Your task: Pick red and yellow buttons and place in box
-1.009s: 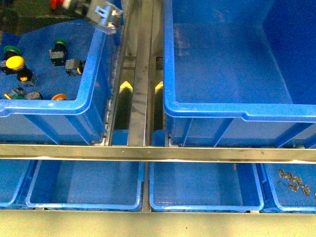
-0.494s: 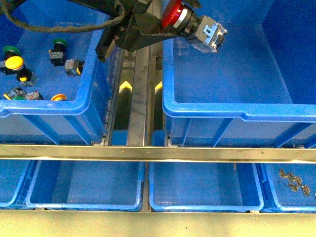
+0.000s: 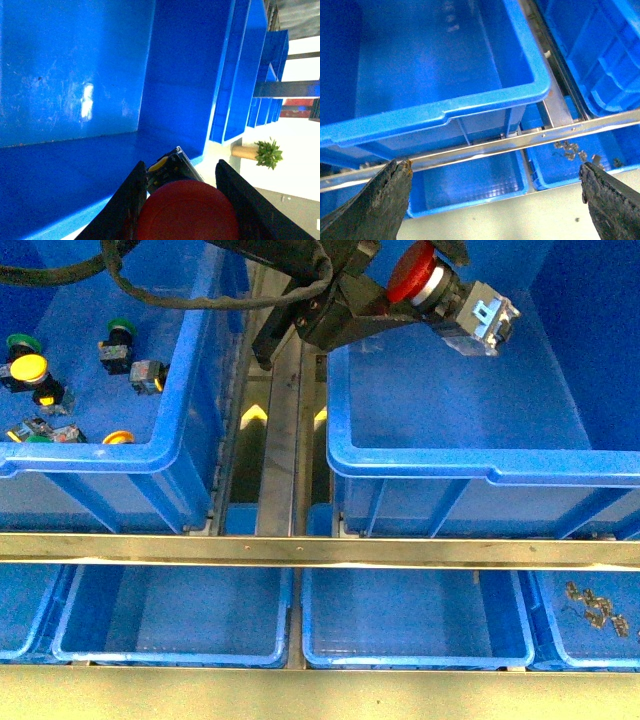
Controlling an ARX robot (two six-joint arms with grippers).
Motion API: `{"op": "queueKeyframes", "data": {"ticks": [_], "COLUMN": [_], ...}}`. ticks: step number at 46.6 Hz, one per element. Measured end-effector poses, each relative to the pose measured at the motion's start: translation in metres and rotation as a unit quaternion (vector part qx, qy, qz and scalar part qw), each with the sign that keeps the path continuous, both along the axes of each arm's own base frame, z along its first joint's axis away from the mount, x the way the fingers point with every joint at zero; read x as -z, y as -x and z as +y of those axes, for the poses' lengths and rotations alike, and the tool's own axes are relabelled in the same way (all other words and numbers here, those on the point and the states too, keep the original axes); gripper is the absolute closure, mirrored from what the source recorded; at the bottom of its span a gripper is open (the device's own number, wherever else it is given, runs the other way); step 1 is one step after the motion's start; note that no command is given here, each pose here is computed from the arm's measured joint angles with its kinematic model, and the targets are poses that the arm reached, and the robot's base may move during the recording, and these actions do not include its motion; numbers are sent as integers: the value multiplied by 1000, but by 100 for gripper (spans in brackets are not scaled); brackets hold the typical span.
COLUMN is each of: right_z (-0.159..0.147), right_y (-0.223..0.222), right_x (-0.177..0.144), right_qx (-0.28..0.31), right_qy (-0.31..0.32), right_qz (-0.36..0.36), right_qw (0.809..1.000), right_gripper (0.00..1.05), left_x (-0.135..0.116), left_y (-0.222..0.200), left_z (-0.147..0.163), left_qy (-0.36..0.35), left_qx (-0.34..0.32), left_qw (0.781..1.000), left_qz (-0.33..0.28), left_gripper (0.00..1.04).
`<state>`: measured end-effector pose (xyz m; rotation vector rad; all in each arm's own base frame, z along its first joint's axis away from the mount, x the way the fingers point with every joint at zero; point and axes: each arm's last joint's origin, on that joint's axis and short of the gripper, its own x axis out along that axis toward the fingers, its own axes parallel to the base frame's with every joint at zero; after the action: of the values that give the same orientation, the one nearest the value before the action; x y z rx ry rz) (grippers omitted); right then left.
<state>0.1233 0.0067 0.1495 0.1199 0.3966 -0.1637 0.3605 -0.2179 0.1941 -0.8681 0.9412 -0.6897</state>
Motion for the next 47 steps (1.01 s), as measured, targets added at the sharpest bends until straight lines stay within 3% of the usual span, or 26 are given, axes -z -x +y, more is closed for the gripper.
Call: {"op": "queueKeyframes", "data": {"ticks": [11, 20, 32, 47], "right_z": [7, 21, 47, 76], "right_y": [-45, -81, -111, -125], "right_x": [-3, -8, -15, -15], "right_qx": [-127, -225, -324, -397], "right_qy": [82, 145, 203, 243], "right_qz": [-22, -64, -90, -108], "right_qw": [988, 961, 920, 879], "right_gripper": [6, 6, 6, 6], "left_x": [4, 4, 5, 5], "left_y": [2, 2, 4, 5], "left_z": [-3, -3, -5, -6], "left_qy": [-13, -16, -18, -22], "left_qx": [6, 5, 9, 12], "left_qw": [1000, 1000, 1000, 1000], "left_qz": [0, -3, -2, -3], "left_gripper": [71, 71, 71, 71]}}
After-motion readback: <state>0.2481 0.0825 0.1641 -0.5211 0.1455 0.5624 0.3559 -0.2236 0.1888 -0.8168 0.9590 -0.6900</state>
